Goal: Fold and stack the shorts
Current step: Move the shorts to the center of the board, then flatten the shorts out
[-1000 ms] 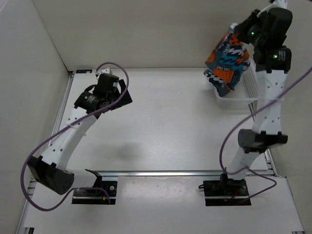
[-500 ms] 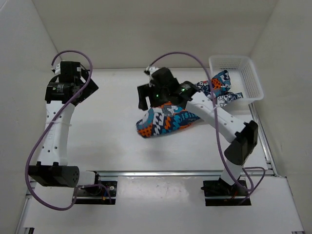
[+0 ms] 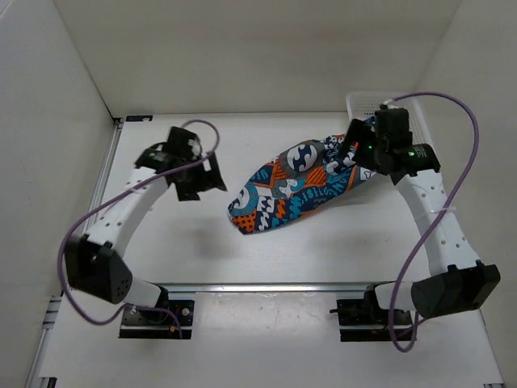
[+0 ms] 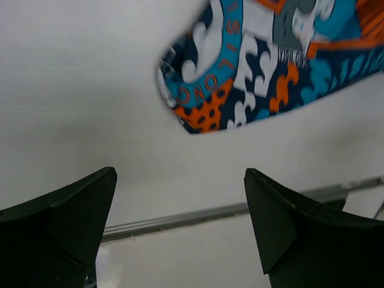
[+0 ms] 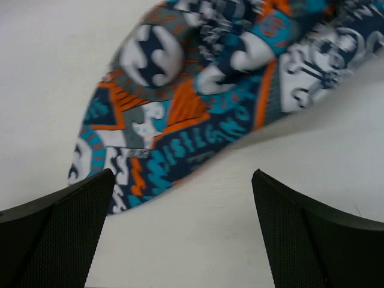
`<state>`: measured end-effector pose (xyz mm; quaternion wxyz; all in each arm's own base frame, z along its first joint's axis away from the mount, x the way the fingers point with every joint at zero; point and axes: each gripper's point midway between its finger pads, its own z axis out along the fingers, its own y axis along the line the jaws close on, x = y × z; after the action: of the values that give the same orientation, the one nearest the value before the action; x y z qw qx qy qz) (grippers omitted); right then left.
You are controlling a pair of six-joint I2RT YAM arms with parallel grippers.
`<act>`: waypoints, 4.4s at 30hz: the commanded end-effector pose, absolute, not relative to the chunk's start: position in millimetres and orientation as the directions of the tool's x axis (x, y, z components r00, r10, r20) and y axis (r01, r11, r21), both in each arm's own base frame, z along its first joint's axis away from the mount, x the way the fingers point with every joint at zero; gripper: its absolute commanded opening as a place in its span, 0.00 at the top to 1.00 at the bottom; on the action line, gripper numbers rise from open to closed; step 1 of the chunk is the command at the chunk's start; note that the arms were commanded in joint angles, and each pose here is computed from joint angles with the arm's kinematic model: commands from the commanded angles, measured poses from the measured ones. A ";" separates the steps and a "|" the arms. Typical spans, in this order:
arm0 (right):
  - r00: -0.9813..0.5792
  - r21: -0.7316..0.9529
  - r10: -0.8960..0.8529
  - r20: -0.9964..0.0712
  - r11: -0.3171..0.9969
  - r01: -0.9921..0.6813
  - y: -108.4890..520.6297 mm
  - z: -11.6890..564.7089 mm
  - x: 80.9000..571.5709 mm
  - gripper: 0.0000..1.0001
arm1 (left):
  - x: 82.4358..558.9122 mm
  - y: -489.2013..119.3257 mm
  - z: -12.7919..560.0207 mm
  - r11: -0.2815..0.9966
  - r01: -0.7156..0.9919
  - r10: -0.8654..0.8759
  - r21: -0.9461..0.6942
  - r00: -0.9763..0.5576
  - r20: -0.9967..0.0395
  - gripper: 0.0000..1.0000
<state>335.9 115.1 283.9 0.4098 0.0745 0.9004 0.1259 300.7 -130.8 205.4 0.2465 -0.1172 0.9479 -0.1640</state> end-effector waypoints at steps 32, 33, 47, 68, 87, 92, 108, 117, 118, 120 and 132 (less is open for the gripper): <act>-0.666 0.542 0.370 -0.648 0.838 -0.061 96.0 310.6 460.6 1.00 | 373.2 -176.6 152.0 0.923 -0.112 -0.241 -0.368 -0.914 -0.326 0.90; -0.606 0.528 0.350 -0.714 0.838 -0.139 105.7 354.3 459.8 1.00 | 378.8 -168.6 169.8 0.914 -0.105 -0.252 -0.391 -0.904 -0.346 0.90; -0.569 0.374 0.051 -0.821 0.801 -0.468 219.7 382.7 327.3 1.00 | 332.5 -55.6 366.8 0.853 -0.055 -0.443 -0.519 -0.603 -0.664 0.90; -0.709 0.304 0.203 -0.675 0.952 -0.017 138.4 263.1 362.6 0.09 | 275.3 -163.3 285.3 0.876 0.149 -0.163 -0.460 -0.805 -0.571 0.25; -0.765 0.273 -0.333 -0.551 0.794 -0.543 314.2 183.2 145.9 0.01 | 326.2 -123.5 78.4 0.871 -0.214 -0.300 -0.443 -0.944 -0.135 0.01; -0.665 0.223 -0.537 -0.519 0.666 -0.711 394.9 160.8 103.0 0.01 | 343.9 -127.9 70.4 0.878 -0.210 -0.291 -0.430 -0.948 -0.130 0.86; -0.781 -0.041 -0.490 -0.388 0.855 -0.516 369.6 52.8 148.8 1.00 | 354.2 -124.0 99.0 0.872 -0.199 -0.312 -0.447 -0.930 -0.196 0.90; -0.815 -0.003 -0.242 -0.527 0.959 -0.283 264.9 121.7 229.2 1.00 | 393.0 -148.0 149.9 0.857 -0.131 -0.305 -0.498 -0.908 -0.288 0.90; -0.796 0.031 -0.241 -0.555 0.950 -0.309 277.2 139.5 234.9 1.00 | 393.1 -154.1 152.3 0.856 -0.130 -0.302 -0.500 -0.911 -0.280 0.90; -0.769 0.060 -0.297 -0.566 0.915 -0.399 299.3 153.2 228.7 0.81 | 399.8 -159.7 160.6 0.852 -0.119 -0.304 -0.510 -0.905 -0.296 0.90; -0.659 0.098 -0.541 -0.523 0.729 -0.677 454.0 99.7 157.1 0.02 | 386.7 -149.1 143.7 0.882 -0.134 -0.281 -0.452 -0.919 -0.277 0.90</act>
<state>148.4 438.7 100.2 0.2379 -0.3363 0.9018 0.1305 394.0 -154.9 144.3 0.1721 -0.1129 0.9515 -0.2288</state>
